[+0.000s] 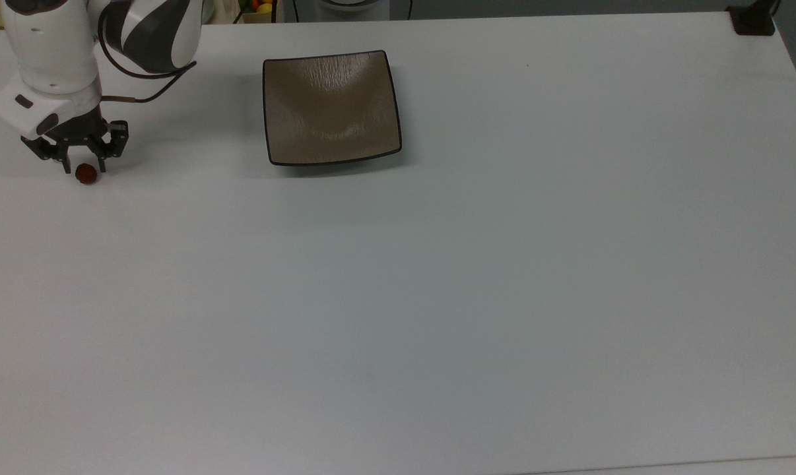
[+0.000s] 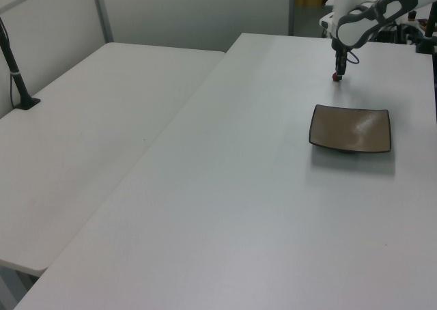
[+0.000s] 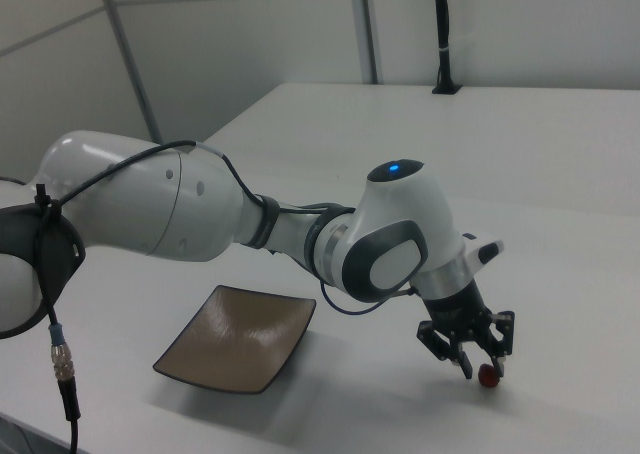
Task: Strawberries on a ceramic plate
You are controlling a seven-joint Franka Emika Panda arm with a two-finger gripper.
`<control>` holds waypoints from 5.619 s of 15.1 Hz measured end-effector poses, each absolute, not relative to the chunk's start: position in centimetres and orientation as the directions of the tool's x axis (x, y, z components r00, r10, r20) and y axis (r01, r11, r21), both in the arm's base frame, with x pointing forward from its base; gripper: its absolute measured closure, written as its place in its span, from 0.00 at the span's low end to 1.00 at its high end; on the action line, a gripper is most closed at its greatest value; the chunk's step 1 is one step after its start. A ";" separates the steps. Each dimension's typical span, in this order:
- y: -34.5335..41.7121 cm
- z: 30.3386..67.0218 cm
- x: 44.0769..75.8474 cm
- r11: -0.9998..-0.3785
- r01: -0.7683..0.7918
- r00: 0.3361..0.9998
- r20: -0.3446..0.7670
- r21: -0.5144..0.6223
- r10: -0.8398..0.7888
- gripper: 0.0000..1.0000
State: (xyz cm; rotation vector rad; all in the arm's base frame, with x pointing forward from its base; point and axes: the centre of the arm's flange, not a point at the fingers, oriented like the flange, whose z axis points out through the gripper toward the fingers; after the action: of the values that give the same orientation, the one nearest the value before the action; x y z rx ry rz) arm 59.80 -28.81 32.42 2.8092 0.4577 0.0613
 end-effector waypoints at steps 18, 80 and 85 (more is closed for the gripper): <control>-28.7 32.7 59.9 -0.905 0.304 0.948 0.001 0.297 0.319 0.76; 3.5 52.4 56.1 -0.964 0.245 0.960 -0.114 -0.100 0.256 0.00; 4.8 62.4 54.0 -0.989 0.124 0.992 0.003 -0.082 0.124 0.00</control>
State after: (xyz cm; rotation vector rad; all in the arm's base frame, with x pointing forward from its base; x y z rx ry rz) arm 54.01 4.76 62.40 3.2179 0.2010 -0.0033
